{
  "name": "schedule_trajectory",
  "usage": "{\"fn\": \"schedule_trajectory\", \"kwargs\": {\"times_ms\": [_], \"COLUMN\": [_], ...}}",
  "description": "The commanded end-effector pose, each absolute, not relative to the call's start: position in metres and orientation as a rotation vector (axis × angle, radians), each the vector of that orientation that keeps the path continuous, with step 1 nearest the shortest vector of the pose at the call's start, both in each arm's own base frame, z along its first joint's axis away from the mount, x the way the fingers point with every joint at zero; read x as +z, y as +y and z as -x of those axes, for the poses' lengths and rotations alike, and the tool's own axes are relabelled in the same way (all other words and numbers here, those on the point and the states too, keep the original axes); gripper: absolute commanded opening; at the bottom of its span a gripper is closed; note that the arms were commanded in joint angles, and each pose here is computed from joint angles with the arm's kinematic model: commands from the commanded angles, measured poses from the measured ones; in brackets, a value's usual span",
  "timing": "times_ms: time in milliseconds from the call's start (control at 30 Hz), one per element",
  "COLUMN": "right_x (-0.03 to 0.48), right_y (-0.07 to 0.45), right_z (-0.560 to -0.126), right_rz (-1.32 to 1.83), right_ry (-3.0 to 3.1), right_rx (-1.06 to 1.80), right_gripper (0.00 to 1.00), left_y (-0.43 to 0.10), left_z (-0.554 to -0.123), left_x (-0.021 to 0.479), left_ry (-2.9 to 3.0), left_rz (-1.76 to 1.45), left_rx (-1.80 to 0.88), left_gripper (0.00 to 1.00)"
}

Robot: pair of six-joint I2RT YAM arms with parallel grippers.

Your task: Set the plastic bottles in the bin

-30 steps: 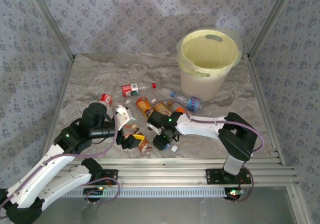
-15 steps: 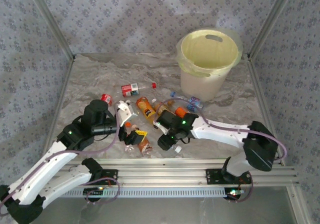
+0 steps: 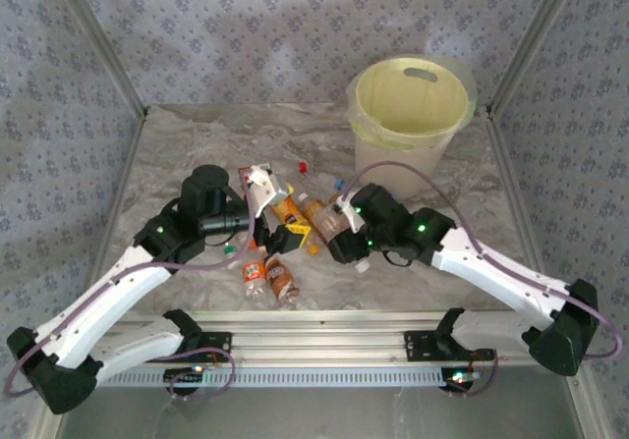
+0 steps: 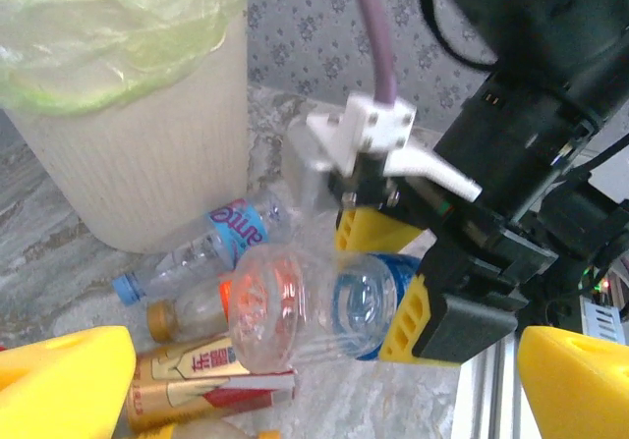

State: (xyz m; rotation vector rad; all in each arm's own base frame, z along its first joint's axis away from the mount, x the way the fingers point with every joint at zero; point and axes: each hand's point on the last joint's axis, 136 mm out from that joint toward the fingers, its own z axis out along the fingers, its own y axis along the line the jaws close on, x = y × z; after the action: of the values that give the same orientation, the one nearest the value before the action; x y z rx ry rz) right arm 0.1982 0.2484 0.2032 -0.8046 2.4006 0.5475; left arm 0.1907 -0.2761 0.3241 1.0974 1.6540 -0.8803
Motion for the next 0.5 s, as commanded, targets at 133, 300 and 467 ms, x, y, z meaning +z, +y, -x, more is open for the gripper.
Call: {"fn": "schedule_trajectory", "kwargs": {"times_ms": [133, 300, 467], "right_x": [0.285, 0.33, 0.361], "right_y": [0.234, 0.219, 0.2], "right_z": [-0.221, -0.241, -0.262], "right_rz": [0.661, 0.591, 0.53], "right_ry": [2.23, 2.14, 2.091], "right_rx": [0.573, 0.547, 0.483], "right_gripper": [0.62, 0.61, 0.6], "left_y": [-0.291, -0.294, -0.292], "left_z": [-0.203, -0.209, -0.208], "left_x": [0.373, 0.361, 0.348], "left_ry": [1.481, 1.499, 1.512], "left_rz": [-1.039, -1.018, -1.019], "left_rx": [-0.922, -0.935, -0.927], "left_gripper": [1.0, 1.0, 1.0]}}
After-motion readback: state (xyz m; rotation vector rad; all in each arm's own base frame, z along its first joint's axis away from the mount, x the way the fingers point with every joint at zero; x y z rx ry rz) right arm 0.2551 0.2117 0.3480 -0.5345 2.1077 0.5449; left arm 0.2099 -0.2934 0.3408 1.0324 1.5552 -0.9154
